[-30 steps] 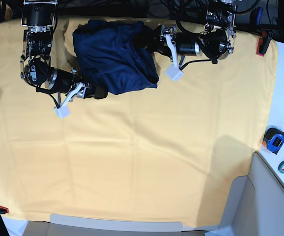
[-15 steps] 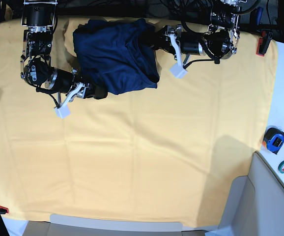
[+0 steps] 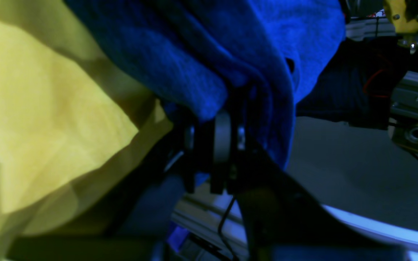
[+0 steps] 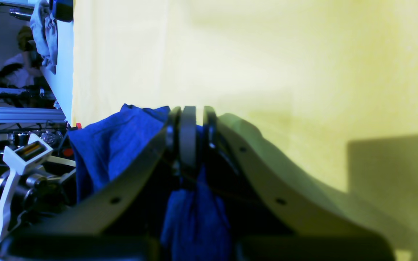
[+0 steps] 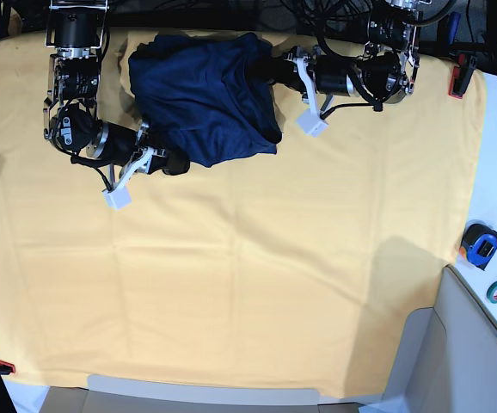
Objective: Fold the T-shirt properly
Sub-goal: 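Hold the bundle sides with both grippers and drag it away from the robot, then release the bundle and reposition the left gripper beside it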
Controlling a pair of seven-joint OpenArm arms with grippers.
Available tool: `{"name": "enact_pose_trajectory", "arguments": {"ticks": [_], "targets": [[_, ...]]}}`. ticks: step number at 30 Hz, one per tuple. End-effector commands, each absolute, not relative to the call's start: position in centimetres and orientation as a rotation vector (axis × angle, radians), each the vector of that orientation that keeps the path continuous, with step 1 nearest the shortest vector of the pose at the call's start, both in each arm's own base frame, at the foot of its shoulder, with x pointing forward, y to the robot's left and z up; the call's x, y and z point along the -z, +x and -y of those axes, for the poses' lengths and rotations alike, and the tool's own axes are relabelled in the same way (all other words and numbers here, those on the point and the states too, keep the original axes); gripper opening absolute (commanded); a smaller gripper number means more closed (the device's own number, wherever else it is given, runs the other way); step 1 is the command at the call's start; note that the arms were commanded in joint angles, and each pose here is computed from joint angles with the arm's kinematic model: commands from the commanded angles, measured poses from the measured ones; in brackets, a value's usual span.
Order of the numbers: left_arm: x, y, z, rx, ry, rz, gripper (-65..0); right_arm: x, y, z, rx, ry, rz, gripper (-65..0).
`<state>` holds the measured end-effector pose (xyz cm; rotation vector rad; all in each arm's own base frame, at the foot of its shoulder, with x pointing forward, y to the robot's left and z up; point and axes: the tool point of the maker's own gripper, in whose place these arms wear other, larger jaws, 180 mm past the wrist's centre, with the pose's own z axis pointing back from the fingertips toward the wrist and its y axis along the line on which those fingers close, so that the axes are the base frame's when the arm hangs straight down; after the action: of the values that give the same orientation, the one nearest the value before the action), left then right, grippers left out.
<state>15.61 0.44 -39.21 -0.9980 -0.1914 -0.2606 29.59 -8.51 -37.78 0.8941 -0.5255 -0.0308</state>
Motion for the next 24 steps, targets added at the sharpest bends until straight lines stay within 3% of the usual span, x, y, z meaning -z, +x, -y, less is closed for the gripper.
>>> {"name": "enact_pose_trajectory", "arguments": {"ticks": [1, 12, 24], "targets": [[38.4, 17.0, -0.6, 0.288, -0.992, 0.233, -65.0, 36.1, 30.7, 8.6, 0.015, 0.915, 0.583, -65.0], [38.4, 24.3, -2.3, 0.327, -0.874, 0.308, -65.0, 34.3, 30.2, 8.3, -0.038, 0.902, 0.631, -65.0], [37.8, 31.0, -1.8, 0.352, -0.853, 0.307, -65.0, 37.7, 25.7, 9.4, -0.002, 0.865, 0.52, -65.0]]}}
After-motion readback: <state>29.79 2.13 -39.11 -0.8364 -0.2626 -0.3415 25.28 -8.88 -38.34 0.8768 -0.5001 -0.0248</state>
